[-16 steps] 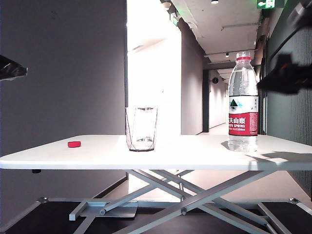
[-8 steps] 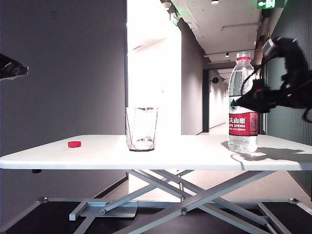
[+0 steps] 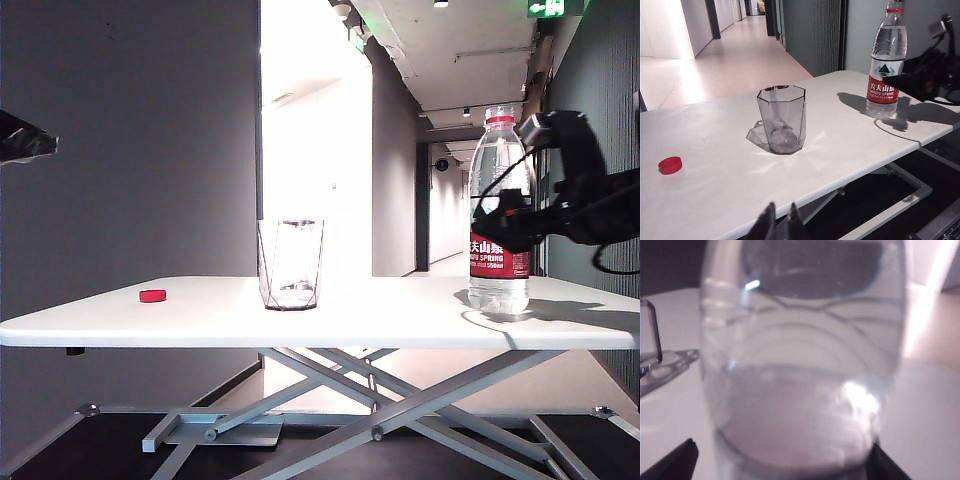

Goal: Pick up the mineral water bottle on the table and pour water into the mug until it's half full.

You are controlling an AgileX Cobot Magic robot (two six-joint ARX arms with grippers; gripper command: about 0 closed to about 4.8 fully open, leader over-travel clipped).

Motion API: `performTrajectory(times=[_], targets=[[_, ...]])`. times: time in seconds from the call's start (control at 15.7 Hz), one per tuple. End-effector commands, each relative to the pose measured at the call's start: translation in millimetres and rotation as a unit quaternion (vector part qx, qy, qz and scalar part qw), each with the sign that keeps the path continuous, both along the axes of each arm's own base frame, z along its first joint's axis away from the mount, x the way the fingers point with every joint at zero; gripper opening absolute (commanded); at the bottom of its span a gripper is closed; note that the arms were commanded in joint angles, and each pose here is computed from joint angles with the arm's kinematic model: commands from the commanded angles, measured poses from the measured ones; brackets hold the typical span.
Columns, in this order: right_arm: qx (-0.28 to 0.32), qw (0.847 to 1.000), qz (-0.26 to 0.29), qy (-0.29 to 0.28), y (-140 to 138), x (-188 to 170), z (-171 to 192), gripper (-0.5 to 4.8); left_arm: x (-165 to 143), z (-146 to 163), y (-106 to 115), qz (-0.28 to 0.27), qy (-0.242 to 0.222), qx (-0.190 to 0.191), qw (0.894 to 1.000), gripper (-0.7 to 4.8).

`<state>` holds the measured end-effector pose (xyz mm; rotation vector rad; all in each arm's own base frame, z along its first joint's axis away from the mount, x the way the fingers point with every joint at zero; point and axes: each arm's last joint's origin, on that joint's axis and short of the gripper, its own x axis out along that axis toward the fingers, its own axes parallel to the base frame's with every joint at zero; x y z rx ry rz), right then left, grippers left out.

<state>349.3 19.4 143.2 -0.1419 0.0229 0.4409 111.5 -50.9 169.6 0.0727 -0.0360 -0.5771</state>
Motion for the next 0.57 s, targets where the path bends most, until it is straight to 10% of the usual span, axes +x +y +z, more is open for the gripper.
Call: performTrajectory(times=[0.06,0.57], targets=[[0.000,1.000,0.003,-0.026,0.4,10.8,5.3,4.79,0.0,1.7,0.0,0.000,-0.008,-0.002,1.000,0.27],[0.005,1.000,-0.010,-0.029,0.0,24.8,5.3,4.79,0.0,1.6,0.0,0.000,-0.007,-0.002,1.000,0.27]])
